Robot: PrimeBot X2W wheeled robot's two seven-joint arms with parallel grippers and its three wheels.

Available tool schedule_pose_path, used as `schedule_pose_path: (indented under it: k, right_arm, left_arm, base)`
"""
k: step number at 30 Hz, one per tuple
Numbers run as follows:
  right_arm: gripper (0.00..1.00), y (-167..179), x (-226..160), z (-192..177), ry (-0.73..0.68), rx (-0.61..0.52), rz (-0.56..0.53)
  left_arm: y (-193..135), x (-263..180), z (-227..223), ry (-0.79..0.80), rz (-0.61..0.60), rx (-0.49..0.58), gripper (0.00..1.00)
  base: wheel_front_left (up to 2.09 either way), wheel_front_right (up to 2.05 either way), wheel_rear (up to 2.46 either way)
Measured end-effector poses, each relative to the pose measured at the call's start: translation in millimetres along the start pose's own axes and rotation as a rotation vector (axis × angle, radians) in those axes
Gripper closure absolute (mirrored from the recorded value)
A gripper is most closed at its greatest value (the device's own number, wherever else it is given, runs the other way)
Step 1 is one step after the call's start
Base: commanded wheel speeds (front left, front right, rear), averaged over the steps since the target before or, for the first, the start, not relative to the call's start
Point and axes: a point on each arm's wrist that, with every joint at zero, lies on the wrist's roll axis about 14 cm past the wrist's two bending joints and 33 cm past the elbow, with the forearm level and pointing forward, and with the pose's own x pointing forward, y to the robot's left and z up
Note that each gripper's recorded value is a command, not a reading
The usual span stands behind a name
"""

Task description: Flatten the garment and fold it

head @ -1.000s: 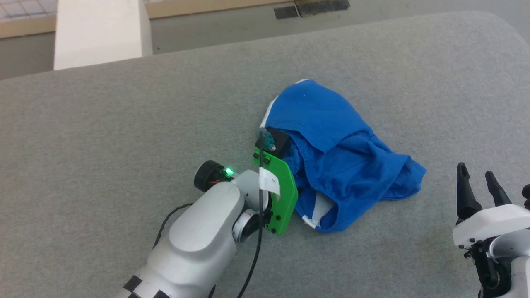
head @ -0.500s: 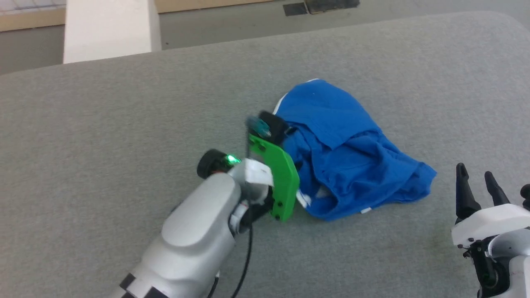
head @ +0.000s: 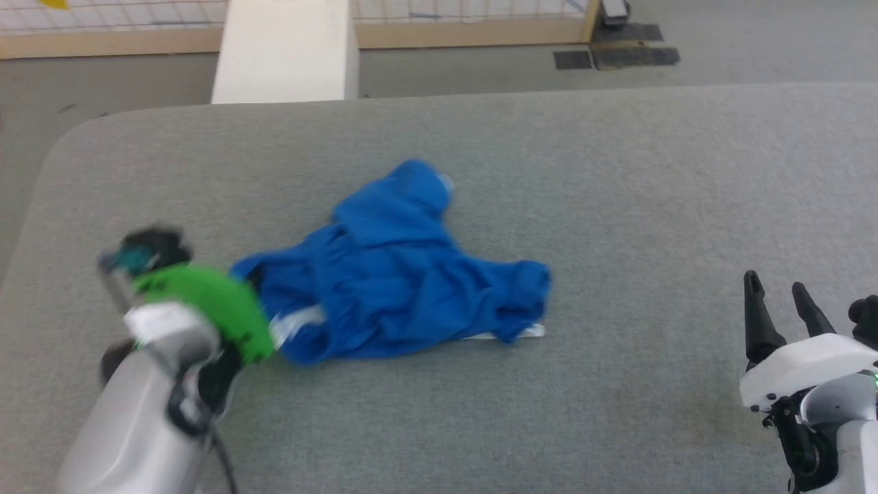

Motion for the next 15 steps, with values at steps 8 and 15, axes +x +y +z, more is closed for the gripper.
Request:
schedule_pose_path:
  k: [8, 15]
  right_arm:
    - [0.00, 25, 4, 2, 0.001, -0.009, 0.068]
    - [0.00, 47, 1, 1, 0.010, -0.025, 0.133]
  left_arm:
    - [69, -50, -59, 0.076, 0.191, -0.190, 0.00]
    - [48, -70, 22, -0.322, 0.059, -0.176, 0.00]
  base:
    - [0.00, 0.00, 0.00]
    - [0.00, 0.00, 0.00]
